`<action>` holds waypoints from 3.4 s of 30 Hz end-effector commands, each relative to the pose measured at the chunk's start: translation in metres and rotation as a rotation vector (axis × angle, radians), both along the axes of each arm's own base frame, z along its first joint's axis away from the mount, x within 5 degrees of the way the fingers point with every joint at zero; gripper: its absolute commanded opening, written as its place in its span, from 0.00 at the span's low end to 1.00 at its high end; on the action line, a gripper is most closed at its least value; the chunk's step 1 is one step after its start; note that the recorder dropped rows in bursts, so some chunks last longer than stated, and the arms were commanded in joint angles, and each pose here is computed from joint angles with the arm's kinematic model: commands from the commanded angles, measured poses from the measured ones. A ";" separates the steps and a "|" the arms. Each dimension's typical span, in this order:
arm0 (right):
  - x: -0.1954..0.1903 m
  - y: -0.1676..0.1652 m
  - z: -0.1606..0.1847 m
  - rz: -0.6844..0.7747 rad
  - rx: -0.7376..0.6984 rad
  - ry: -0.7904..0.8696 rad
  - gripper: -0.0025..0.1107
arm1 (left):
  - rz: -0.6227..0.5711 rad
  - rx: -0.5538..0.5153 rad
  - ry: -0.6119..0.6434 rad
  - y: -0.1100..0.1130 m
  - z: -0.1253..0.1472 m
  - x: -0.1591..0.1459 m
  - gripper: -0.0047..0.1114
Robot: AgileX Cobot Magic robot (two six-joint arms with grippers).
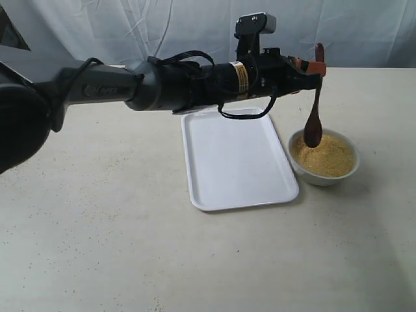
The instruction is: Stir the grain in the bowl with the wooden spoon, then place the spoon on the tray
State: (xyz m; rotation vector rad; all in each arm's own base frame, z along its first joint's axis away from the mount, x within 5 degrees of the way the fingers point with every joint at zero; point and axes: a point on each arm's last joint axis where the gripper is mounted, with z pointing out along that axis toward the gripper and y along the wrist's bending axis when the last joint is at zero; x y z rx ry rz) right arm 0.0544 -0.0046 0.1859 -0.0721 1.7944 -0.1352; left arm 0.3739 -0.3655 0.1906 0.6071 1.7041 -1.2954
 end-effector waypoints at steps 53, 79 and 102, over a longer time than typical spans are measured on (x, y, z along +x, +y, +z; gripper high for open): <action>0.000 0.000 0.000 -0.002 0.008 -0.010 0.04 | 0.915 1.288 0.195 0.288 0.104 0.006 0.04; 0.000 0.000 0.000 -0.002 0.008 -0.010 0.04 | 0.770 0.866 0.351 0.338 0.134 -0.198 0.04; 0.000 0.000 0.000 -0.002 0.008 -0.010 0.04 | 1.053 0.552 -0.230 0.362 0.024 -0.296 0.04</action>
